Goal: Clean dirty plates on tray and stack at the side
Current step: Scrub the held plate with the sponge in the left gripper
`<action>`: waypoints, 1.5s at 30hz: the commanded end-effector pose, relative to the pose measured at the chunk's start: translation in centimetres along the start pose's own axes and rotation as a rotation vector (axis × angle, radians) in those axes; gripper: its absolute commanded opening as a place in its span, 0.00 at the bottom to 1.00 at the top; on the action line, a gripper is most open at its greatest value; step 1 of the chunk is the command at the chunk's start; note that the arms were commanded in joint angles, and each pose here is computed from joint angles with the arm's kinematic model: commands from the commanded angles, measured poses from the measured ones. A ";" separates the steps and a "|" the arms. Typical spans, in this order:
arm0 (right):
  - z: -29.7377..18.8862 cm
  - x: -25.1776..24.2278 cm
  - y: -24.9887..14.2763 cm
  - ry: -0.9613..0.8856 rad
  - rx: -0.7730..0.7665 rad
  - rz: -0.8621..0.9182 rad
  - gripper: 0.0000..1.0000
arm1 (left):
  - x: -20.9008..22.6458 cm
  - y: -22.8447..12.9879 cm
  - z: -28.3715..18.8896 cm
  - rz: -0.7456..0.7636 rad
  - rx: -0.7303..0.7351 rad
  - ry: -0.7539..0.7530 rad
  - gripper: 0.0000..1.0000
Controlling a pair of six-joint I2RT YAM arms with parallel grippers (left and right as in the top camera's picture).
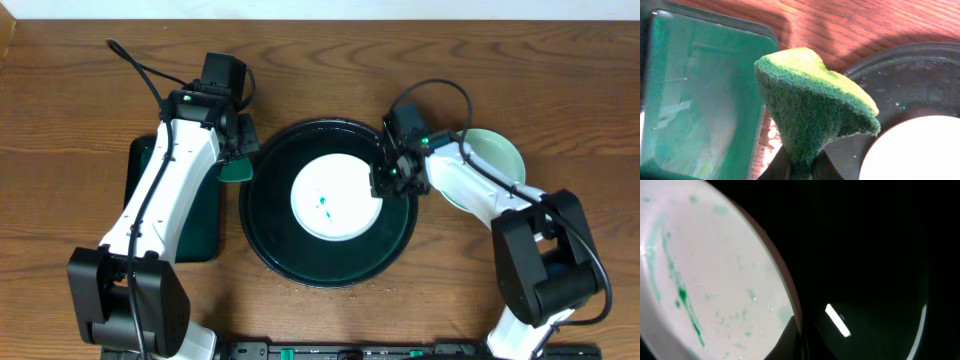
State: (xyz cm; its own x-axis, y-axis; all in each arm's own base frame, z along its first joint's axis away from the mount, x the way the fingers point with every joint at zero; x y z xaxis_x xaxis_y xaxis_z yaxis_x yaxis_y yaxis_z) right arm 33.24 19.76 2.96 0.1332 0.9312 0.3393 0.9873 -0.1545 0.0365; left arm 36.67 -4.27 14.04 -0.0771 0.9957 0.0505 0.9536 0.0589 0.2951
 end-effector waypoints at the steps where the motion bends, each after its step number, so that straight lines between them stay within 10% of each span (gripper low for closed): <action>1: 0.8 1.3 0.5 0.029 0.031 0.049 0.01 | -2.4 -1.2 1.5 0.019 0.071 -0.092 0.07; 25: 2.4 0.7 0.5 0.032 0.085 0.082 0.01 | -12.7 -7.6 11.6 0.136 0.359 -0.214 0.07; 33: 2.4 0.9 0.5 0.037 0.084 0.079 0.01 | -19.7 -8.2 8.3 0.385 0.342 -0.758 0.07; 38: 2.4 0.8 0.4 0.035 0.088 0.080 0.01 | -18.1 -4.8 10.5 0.359 0.205 -0.592 0.07; 45: 2.4 0.8 0.4 0.035 0.087 0.073 0.01 | -8.9 -0.6 11.0 0.179 0.077 0.059 0.07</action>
State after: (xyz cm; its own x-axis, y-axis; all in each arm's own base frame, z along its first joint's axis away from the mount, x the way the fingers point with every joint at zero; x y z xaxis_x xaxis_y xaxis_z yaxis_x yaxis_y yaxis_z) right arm 34.18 21.05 1.41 0.2009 0.9064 0.3715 0.9792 -0.1966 -0.0499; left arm 37.90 -19.14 2.85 0.2411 0.9451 -0.2204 0.9658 -0.2115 0.1497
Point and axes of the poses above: each gripper's point midway between its finger pads, its own z axis out along the fingers, its own x axis along the line the jaws close on, y = z × x, the point moved 1 cm from there along -z, back along the fingers, and after that the axes turned 12 degrees about z, right-handed, at the moved point
